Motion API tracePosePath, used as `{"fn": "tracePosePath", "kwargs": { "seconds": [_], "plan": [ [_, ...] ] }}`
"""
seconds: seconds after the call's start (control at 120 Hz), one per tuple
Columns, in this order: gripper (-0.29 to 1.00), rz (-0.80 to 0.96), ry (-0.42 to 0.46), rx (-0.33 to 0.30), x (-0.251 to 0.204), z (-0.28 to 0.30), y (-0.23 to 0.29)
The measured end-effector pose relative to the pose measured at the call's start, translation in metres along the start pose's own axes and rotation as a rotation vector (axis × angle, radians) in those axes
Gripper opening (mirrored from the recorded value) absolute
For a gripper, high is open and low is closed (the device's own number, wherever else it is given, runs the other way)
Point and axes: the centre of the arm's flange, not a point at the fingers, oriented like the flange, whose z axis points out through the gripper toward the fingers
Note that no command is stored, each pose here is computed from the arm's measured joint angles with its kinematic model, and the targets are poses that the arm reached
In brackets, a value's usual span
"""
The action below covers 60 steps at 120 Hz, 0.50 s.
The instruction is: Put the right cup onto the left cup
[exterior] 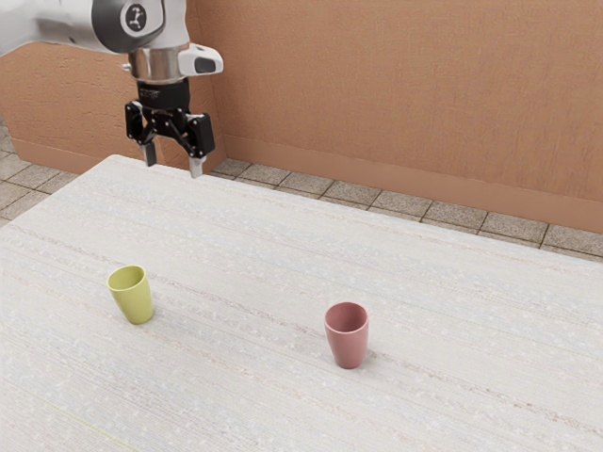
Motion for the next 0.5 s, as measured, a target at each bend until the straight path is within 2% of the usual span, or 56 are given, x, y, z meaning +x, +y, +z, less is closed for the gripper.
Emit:
{"fn": "tracePosePath", "kwargs": {
  "seconds": [0.125,0.233,0.342,0.5],
  "plan": [
    [0.70,-0.001,0.001,0.003,0.005,0.004,0.005],
    [0.70,0.008,-0.036,0.021,0.029,0.035,0.022],
    [0.70,0.044,-0.061,0.037,0.057,0.075,0.053],
    [0.70,0.099,-0.043,0.032,0.069,0.105,0.092]
  ]
}}
